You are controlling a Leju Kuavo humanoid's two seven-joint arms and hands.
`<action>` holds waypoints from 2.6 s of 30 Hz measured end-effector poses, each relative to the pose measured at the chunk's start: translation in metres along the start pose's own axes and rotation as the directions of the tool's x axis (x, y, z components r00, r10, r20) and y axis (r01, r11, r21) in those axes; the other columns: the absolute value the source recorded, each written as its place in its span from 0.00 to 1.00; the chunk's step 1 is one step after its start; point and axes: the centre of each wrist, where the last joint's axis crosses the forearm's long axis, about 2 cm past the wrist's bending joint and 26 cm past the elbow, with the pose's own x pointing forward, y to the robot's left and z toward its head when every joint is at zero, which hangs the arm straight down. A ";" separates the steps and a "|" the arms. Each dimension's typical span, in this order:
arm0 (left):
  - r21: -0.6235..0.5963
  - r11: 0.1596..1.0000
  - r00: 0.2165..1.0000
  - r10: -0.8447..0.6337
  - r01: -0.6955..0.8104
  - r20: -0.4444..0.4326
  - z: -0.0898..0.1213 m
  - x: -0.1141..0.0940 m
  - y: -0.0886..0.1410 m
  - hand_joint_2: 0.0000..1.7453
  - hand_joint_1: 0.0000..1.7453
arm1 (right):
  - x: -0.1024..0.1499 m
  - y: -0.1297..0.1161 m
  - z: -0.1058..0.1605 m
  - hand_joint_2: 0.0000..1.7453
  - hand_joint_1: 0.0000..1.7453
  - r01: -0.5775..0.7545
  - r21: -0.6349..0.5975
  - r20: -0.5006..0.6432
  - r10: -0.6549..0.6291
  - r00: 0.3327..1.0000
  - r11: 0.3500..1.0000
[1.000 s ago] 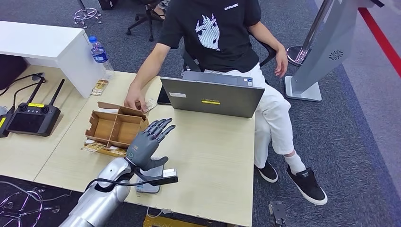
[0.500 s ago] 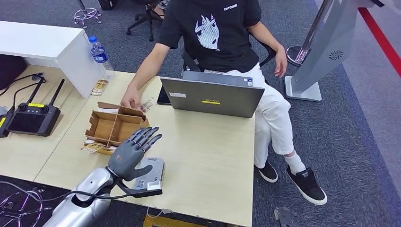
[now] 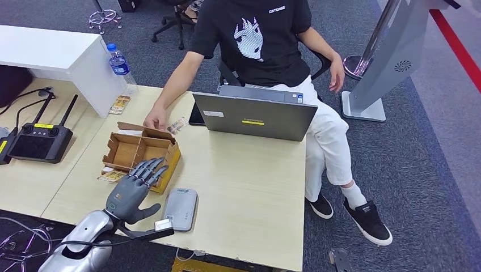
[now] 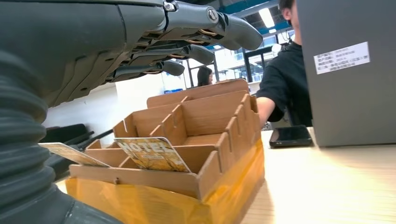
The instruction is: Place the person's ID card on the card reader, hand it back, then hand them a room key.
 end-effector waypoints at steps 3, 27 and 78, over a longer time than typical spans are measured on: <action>0.013 1.000 1.000 -0.022 0.022 -0.018 0.002 -0.005 0.002 1.00 0.00 | 0.000 0.000 0.000 1.00 0.00 -0.010 0.001 -0.001 0.010 1.000 1.000; 0.017 0.996 0.986 -0.087 0.091 -0.142 0.004 -0.026 -0.009 1.00 0.00 | 0.005 0.000 -0.001 1.00 0.00 -0.042 -0.001 -0.005 0.042 0.999 0.999; 0.375 0.913 0.983 -0.117 0.161 -0.139 -0.028 -0.055 0.074 1.00 0.98 | 0.016 0.000 -0.003 1.00 0.00 -0.107 -0.011 -0.003 0.107 0.994 0.994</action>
